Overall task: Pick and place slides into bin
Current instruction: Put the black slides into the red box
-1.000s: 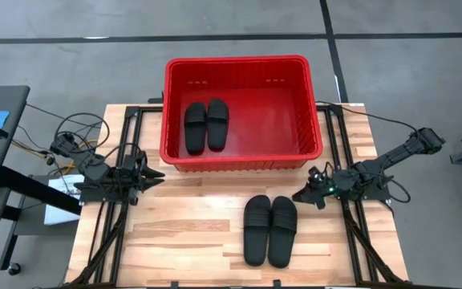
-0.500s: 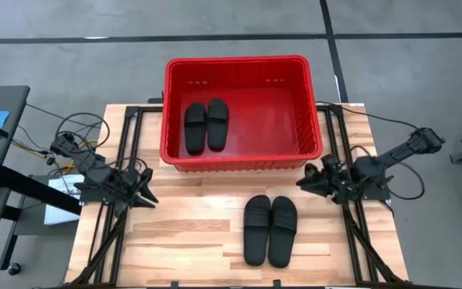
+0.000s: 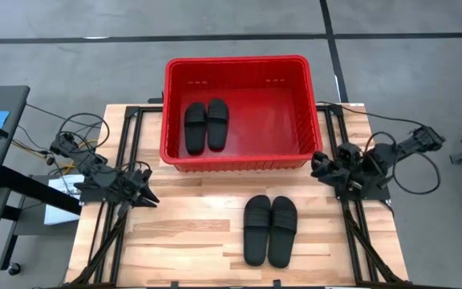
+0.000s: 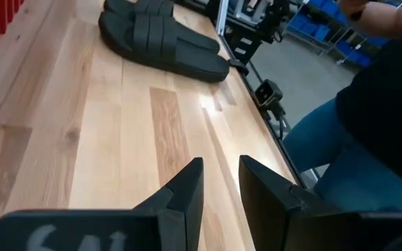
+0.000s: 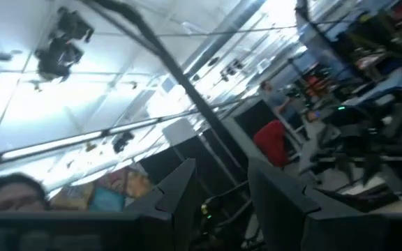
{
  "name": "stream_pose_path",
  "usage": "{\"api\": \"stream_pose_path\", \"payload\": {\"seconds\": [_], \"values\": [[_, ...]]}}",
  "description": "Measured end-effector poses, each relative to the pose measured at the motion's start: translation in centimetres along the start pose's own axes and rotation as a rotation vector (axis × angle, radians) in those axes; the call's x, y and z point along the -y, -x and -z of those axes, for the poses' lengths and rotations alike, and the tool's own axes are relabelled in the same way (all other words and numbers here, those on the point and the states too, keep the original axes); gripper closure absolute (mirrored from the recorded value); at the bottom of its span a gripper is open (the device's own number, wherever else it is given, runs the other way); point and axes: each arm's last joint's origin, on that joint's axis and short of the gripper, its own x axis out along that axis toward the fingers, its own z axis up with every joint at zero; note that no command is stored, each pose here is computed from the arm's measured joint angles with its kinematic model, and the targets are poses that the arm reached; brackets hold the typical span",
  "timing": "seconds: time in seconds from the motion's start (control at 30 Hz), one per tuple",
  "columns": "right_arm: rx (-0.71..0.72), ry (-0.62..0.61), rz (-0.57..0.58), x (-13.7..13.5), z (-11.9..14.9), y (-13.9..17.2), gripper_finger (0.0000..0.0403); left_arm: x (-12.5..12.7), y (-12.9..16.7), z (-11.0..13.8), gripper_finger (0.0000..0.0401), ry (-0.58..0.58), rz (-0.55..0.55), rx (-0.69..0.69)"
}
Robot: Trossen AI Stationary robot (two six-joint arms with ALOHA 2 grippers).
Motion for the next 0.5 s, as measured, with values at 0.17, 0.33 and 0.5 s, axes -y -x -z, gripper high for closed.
{"api": "stream_pose_path", "payload": {"seconds": [0.17,0.33,0.5], "values": [[-0.044,0.013,-0.008,-0.3,0.5,-0.7,0.0280,-0.1,0.0,0.2,0.0320,0.007,-0.022,-0.013],[-0.054,0.008,-0.017,-0.8,0.6,-1.7,0.0280,-0.4,0.0,0.5,0.0320,-0.018,-0.046,-0.050],[0.008,0.102,-0.058,-1.9,-0.6,-3.6,0.0280,-0.6,0.1,0.9,0.0320,-0.025,-0.074,-0.091]]}}
